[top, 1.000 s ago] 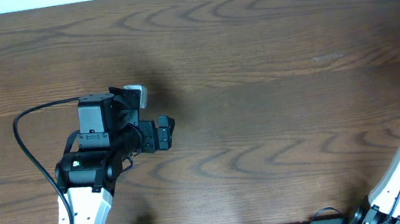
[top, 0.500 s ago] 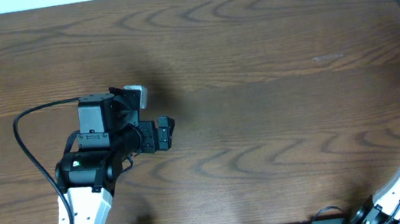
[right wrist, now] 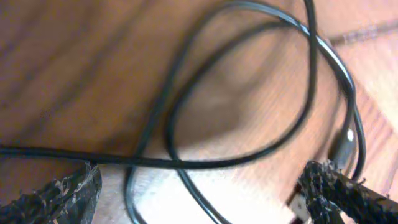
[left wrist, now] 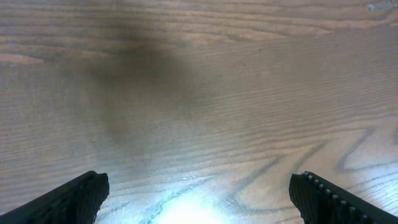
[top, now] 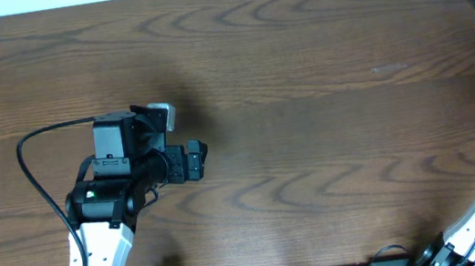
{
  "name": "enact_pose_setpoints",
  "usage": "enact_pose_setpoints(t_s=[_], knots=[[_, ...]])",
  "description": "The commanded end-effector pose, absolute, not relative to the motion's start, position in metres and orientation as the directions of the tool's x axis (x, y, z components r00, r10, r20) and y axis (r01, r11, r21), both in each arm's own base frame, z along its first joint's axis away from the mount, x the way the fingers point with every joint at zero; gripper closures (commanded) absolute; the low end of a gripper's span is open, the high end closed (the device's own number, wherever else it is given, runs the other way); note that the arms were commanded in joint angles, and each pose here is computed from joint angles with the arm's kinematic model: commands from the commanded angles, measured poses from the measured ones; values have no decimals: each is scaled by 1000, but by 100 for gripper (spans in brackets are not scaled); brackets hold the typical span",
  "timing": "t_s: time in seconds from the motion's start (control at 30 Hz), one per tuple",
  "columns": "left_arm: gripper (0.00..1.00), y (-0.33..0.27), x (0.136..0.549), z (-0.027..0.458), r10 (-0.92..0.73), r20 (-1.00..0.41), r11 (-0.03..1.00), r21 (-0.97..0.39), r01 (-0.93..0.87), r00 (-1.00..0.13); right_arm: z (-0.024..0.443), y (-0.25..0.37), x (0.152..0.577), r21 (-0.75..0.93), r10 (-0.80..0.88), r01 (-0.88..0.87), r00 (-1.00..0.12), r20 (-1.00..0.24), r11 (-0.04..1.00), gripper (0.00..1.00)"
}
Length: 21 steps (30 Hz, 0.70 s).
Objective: Untangle cables
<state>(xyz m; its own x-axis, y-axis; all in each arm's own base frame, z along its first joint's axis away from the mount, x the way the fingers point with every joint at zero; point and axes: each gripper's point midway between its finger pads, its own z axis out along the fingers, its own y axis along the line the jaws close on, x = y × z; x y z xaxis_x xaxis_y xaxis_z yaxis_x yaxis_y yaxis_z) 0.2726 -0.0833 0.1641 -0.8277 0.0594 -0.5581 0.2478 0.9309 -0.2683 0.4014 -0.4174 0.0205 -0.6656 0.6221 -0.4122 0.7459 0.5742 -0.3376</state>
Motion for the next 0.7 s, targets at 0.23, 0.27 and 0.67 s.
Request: enact_pose_setpoints(t_s=[0.23,0.27,0.67], knots=[[2,-83,263,157,116,-533,927,-244,284,-838,4,-427,352,-285,821,907,-408,-399,311,1],[2,-83,264,157,116,-535,927,-244,284,-837,3,-429,350,-278,827,912,-395,-401,300,1],[2,-83,267,159,118,-549,926,-239,291,-827,3,-433,373,-161,826,936,-352,-440,313,1]])
